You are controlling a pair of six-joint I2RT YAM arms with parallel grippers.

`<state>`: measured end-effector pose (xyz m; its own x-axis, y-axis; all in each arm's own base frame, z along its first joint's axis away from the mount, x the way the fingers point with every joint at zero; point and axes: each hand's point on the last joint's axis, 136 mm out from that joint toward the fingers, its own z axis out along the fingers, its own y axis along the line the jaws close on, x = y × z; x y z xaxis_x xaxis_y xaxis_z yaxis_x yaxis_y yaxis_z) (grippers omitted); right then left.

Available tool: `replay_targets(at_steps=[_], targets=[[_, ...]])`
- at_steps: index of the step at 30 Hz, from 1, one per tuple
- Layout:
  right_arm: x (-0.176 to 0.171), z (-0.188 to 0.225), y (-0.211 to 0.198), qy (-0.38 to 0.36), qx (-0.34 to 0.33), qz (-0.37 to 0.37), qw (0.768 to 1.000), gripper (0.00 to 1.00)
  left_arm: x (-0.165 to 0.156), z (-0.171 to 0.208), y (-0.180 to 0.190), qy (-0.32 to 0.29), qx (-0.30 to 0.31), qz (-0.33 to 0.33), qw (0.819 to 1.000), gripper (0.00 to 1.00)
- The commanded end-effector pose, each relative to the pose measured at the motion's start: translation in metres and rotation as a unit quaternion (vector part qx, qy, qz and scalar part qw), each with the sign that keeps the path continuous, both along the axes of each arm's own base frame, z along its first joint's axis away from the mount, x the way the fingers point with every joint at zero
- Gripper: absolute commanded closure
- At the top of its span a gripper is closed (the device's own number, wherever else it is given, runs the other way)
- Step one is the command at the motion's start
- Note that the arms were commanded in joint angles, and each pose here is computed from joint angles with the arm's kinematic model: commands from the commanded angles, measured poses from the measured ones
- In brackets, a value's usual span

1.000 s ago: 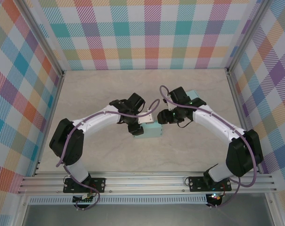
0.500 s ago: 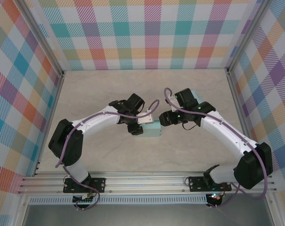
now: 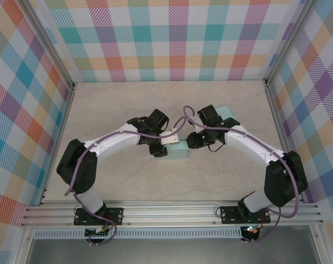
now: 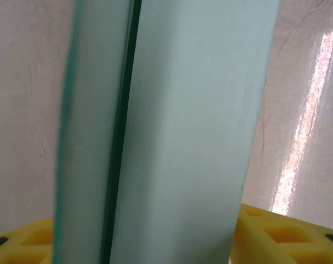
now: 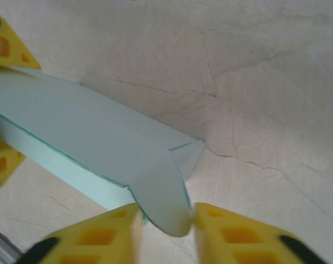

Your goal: Fold the paper box

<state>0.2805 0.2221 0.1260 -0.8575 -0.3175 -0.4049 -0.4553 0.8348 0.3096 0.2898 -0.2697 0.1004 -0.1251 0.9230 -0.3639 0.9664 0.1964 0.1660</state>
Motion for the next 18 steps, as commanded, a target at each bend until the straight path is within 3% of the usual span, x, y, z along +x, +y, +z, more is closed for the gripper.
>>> replay_targets(at_steps=[1,5,18], targets=[[0.0062,0.0149,0.0153,-0.005,0.032,0.007,0.999,0.82,-0.0036,0.0071,-0.0004,-0.014,-0.002,-0.008,1.0,0.43],[0.0044,0.0173,0.0159,0.003,0.04,-0.006,0.999,0.86,-0.0026,0.0061,-0.0021,-0.021,0.001,-0.008,1.0,0.52],[0.0029,0.012,0.0194,0.026,0.05,-0.025,0.998,0.89,-0.0025,0.0038,-0.0046,-0.023,0.008,-0.01,1.0,0.52]])
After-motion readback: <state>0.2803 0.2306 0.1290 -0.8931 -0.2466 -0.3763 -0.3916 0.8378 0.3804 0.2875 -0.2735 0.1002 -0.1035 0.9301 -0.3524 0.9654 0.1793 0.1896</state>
